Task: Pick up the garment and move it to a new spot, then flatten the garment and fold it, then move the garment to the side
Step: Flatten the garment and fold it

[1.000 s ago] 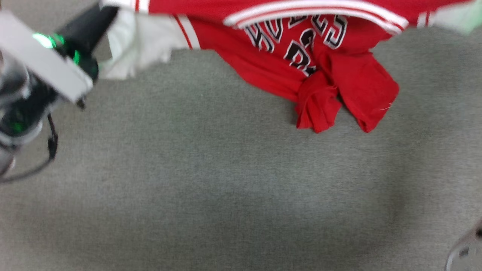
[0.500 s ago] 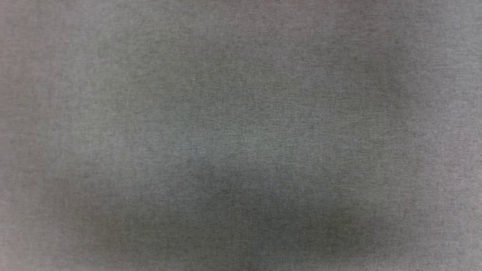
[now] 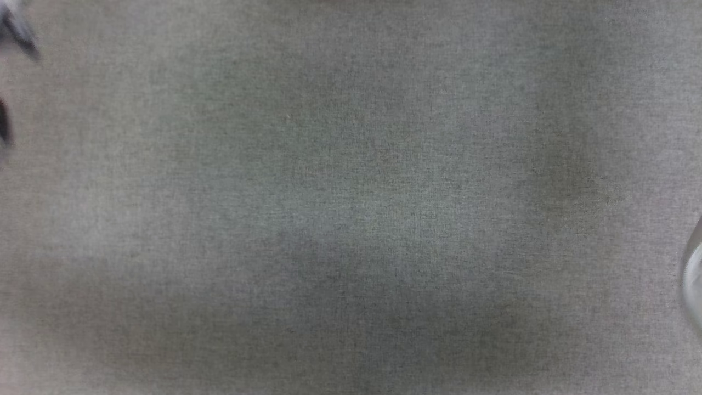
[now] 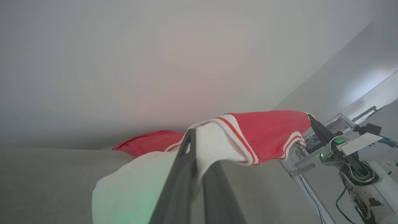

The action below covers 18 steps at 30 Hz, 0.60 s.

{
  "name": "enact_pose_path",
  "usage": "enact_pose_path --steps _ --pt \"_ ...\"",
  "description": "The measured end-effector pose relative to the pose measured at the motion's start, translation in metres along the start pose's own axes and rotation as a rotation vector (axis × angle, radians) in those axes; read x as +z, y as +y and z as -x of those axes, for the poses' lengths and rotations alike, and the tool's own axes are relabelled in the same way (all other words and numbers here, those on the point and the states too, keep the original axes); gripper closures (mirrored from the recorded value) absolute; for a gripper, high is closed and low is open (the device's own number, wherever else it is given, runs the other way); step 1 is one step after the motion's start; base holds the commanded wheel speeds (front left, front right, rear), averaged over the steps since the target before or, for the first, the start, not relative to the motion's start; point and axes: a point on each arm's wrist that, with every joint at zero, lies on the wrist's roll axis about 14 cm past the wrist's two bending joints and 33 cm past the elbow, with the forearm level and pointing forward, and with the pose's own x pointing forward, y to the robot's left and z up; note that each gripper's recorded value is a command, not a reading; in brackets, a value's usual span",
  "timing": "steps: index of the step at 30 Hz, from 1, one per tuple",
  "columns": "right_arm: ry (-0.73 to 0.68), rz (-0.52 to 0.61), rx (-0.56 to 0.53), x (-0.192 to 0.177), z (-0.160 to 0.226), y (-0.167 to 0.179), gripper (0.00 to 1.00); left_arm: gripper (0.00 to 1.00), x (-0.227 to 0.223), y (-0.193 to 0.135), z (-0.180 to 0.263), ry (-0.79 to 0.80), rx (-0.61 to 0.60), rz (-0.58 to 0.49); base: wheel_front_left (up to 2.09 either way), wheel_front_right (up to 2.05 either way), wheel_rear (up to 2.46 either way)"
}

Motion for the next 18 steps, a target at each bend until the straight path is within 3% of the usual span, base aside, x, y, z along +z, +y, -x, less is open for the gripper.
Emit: enact_pose_path --steps 5,9,18 --pt "0.157 0.028 -0.021 -0.052 0.045 -0.028 1.00 1.00 -0.059 -0.006 0.038 0.129 -0.022 0.061 0.00 0.00 0.00" --pt "0.307 0.073 -0.029 -0.084 0.105 -0.047 1.00 1.00 -0.094 -0.012 0.073 0.179 -0.023 0.079 0.00 0.00 0.00" --pt "0.508 0.120 -0.058 -0.089 0.238 -0.065 1.00 1.00 -0.127 -0.016 0.145 0.156 0.041 0.154 0.00 0.00 0.00"
